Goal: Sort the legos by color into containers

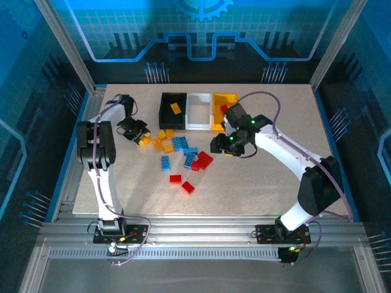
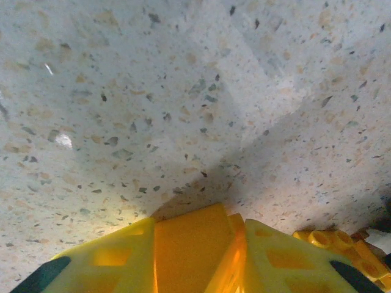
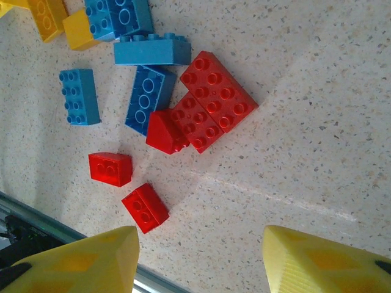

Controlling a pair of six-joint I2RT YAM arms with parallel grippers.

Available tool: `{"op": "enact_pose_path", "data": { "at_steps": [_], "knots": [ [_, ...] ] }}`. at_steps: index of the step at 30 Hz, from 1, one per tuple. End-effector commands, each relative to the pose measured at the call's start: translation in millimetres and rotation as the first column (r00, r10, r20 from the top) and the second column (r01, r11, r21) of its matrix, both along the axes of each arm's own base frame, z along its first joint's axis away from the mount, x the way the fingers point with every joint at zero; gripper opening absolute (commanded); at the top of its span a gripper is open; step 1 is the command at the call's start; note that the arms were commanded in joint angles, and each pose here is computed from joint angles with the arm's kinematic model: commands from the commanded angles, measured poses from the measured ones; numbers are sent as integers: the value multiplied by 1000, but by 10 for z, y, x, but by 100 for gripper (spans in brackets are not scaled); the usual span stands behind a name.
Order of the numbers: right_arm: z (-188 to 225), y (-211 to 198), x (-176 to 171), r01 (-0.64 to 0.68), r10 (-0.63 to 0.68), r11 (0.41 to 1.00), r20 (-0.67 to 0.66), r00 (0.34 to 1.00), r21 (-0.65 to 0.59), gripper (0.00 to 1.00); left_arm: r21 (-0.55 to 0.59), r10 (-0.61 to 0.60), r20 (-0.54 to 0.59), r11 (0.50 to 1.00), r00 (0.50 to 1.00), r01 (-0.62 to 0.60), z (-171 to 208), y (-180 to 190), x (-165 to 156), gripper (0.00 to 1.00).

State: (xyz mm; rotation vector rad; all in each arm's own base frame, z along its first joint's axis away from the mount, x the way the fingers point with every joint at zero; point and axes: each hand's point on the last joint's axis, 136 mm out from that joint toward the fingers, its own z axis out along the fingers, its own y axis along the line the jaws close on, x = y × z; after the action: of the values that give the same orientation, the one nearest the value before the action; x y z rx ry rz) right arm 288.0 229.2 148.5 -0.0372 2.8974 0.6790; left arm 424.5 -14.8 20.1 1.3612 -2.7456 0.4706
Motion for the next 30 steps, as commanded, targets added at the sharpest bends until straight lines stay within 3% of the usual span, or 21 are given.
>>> {"op": "enact_pose_path", "data": {
  "at_steps": [1,16,22,30],
  "knots": [
    [56,61,-6,-3,3,1000,18,1000,8,57,-28,-23,30,999,999,24,82,-39,21,33],
    [65,130,-2,-35,34,999,30,999,17,57,-75,-34,192,996,981,49,896,-144,23,36],
    [67,102,-33,-36,36,999,33,999,16,57,-181,18,328,983,945,44,1290,-425,388,38],
    [142,26,-88,-22,21,1000,50,999,11,57,-189,-43,382,974,923,124,1299,-890,967,39]
  ]
}}
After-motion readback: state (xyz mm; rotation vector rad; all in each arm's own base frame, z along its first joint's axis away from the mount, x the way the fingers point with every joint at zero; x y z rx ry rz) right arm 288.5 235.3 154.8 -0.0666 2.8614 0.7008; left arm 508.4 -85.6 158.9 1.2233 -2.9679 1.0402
